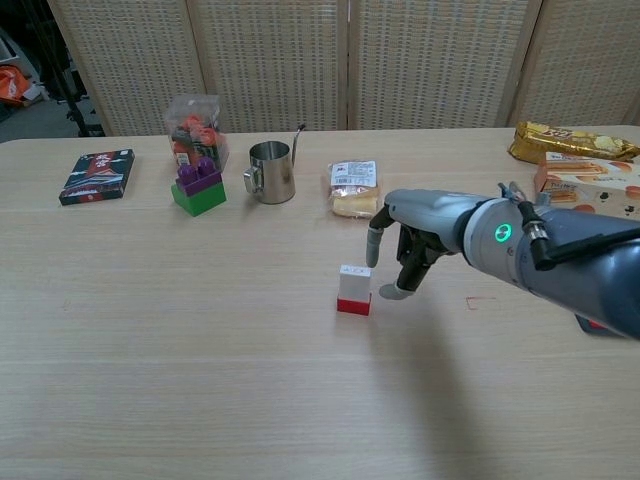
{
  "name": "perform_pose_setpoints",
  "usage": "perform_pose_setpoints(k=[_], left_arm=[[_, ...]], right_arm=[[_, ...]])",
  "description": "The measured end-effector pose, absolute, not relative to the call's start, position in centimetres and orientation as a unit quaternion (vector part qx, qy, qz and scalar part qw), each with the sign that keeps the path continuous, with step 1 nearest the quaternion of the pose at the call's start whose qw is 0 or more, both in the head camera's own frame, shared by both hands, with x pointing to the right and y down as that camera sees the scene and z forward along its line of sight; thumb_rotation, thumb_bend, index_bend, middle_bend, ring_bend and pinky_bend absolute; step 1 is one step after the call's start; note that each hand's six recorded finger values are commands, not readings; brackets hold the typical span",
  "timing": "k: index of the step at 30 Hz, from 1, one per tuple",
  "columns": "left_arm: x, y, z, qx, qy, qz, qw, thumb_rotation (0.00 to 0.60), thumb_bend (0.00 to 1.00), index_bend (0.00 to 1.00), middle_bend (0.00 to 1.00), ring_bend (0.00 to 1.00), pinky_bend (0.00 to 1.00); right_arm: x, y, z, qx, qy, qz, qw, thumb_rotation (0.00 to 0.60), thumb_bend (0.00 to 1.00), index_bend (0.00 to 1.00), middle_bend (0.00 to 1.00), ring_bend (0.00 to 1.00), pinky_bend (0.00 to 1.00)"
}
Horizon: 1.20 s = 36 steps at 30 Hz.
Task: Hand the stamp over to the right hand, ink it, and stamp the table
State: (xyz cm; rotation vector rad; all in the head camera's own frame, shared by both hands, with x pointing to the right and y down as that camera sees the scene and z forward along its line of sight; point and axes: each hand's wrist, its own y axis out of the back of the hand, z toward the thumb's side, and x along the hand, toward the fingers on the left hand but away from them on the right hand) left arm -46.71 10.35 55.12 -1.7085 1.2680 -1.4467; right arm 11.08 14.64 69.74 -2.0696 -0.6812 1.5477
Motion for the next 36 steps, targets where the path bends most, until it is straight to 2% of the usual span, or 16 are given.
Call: perform_pose_setpoints(k=[14,28,36], left_arm=[[-47.0,10.3,54.9,-0.636,0.477,-0.540,0.277,0.600,0.04,0.00,0.00,0.00,0.00],[-47.1,10.4,55.1,-0.643,0.473,-0.540,0.268,0.600,0.04,0.00,0.00,0.00,0.00],[-47.2,10.3,55.0,-0.645,0.472,-0.540,0.265,0.600,0.04,0.00,0.00,0.00,0.00]], right_arm=[[9.5,15.0,70.1,-0.757,-0.253,0.558,0.227,0.600,0.35,0.40,0.93,0.98,1.00],[8.4,15.0,70.6,-0.751,-0.253,0.563,0.236,0.600,0.36,0.45,0.93,0.98,1.00],[8.2,15.0,70.7,-0.749,-0.252,0.563,0.243,0.600,0.41,0.48,0.93,0.98,1.00]])
